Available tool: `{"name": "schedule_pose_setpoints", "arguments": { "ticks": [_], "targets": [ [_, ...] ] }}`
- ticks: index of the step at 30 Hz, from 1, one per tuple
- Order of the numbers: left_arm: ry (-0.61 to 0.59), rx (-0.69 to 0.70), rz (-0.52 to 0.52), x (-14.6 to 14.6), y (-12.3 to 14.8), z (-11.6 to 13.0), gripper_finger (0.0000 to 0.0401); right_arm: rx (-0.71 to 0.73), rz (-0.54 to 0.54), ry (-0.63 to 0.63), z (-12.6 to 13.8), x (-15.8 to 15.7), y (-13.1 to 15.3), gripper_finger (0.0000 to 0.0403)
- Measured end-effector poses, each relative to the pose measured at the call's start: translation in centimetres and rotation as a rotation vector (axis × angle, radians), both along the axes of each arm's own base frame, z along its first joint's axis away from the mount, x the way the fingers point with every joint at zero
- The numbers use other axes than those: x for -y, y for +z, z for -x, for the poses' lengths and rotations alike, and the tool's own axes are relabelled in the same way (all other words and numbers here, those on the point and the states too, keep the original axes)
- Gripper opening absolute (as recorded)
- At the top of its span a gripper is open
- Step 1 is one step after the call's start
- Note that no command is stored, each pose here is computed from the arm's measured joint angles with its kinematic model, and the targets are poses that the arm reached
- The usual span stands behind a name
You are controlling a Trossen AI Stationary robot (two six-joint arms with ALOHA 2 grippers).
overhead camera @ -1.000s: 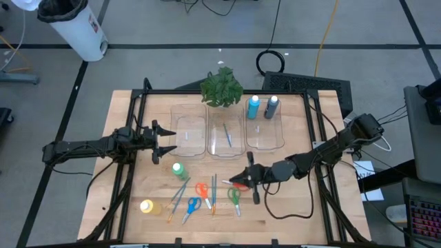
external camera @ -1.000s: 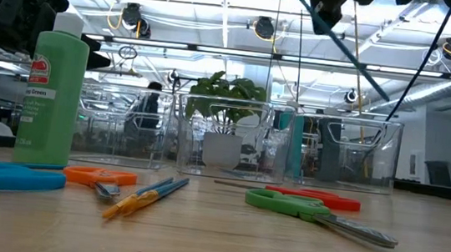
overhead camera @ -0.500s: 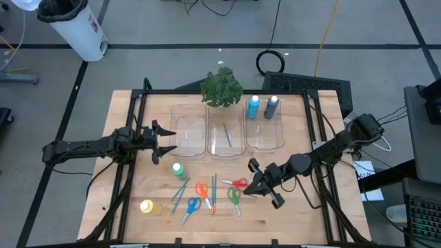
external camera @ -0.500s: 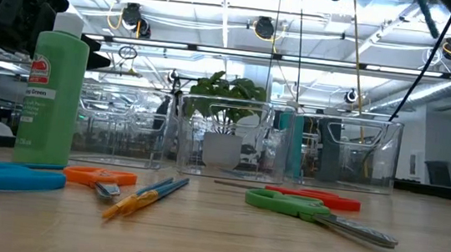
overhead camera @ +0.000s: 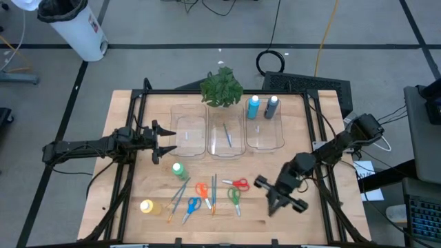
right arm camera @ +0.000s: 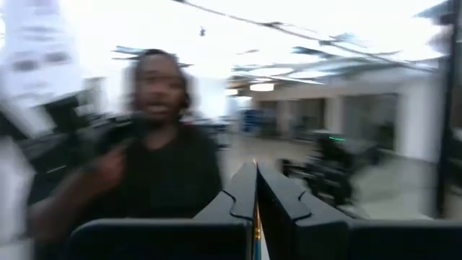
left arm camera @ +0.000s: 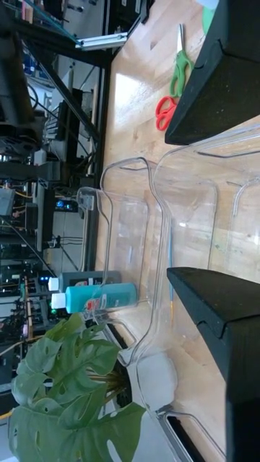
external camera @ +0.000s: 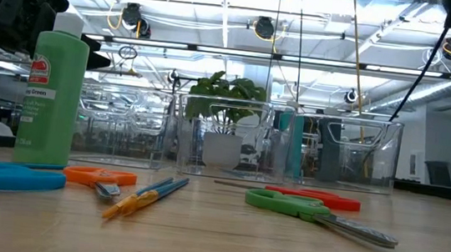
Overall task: Pick & Place Paint Supplies
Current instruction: Put the blue paintbrush into the middle transparent bin
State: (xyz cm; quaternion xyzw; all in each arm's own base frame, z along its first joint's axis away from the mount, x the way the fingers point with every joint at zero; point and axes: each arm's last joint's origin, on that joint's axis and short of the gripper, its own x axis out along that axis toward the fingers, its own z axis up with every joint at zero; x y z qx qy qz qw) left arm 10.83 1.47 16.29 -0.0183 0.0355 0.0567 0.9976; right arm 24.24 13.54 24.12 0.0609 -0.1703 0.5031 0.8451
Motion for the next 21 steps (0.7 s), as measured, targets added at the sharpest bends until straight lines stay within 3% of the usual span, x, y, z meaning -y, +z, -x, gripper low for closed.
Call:
{"name": "schedule_pose_setpoints", "arguments": {
  "ticks": [6, 21],
  "targets": [
    [0.0, 0.0, 0.0, 0.0, 0.0, 0.0, 0.0294, 0.072, 0.054, 0.145, 0.82, -0.82, 0.08, 0.0],
    [0.0, 0.0, 0.0, 0.0, 0.0, 0.0, 0.0294, 0.076, 0.058, 0.145, 0.89, -0.97, 0.05, 0.0]
  ]
}}
